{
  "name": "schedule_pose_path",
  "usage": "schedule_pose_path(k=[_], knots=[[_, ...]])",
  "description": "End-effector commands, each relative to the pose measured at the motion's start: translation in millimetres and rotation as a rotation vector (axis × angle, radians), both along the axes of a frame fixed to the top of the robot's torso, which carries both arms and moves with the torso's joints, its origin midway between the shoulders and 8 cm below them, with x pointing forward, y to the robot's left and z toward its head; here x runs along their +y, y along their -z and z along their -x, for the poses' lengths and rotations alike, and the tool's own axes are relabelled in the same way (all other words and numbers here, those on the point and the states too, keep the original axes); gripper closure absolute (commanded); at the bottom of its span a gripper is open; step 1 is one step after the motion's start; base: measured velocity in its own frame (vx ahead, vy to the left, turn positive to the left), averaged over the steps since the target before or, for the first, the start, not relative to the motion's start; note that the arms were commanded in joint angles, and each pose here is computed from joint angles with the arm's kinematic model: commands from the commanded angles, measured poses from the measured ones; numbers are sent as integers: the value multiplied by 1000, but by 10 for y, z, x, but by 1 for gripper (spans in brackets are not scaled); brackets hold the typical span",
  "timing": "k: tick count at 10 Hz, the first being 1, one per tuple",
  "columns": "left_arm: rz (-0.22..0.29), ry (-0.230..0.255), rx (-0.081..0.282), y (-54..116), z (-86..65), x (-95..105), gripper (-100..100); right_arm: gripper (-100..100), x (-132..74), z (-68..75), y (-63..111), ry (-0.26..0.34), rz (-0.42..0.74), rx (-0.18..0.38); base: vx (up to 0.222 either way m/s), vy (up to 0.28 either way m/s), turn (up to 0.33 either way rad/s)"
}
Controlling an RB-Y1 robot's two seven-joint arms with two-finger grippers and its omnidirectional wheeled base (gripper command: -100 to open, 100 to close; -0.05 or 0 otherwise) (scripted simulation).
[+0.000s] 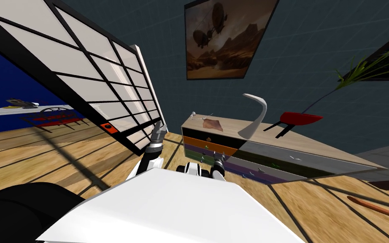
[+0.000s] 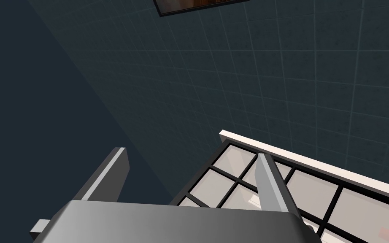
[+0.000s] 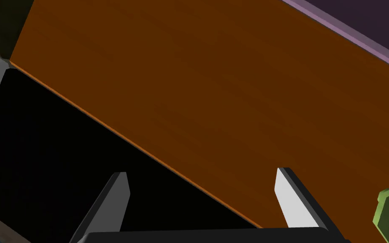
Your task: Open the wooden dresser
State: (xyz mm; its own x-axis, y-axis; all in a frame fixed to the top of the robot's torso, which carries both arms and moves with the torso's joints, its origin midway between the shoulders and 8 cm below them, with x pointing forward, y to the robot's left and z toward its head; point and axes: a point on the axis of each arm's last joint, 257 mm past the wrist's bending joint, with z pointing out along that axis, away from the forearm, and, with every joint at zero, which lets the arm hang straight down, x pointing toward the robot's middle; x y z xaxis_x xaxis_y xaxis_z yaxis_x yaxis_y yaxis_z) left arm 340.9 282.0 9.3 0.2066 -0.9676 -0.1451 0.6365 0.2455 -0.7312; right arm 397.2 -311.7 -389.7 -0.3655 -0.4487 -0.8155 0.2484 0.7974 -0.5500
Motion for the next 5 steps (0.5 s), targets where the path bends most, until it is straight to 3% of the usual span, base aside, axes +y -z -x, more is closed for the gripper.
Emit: schedule_pose_path(k=[1,5], knots=[[0,0,0,0,0,0,0,-100,-32,4,-87,-5,111,-26,16,43,49],[0,0,0,0,0,0,0,-100,-32,-5,-254,-17,252,-77,10,37,51]])
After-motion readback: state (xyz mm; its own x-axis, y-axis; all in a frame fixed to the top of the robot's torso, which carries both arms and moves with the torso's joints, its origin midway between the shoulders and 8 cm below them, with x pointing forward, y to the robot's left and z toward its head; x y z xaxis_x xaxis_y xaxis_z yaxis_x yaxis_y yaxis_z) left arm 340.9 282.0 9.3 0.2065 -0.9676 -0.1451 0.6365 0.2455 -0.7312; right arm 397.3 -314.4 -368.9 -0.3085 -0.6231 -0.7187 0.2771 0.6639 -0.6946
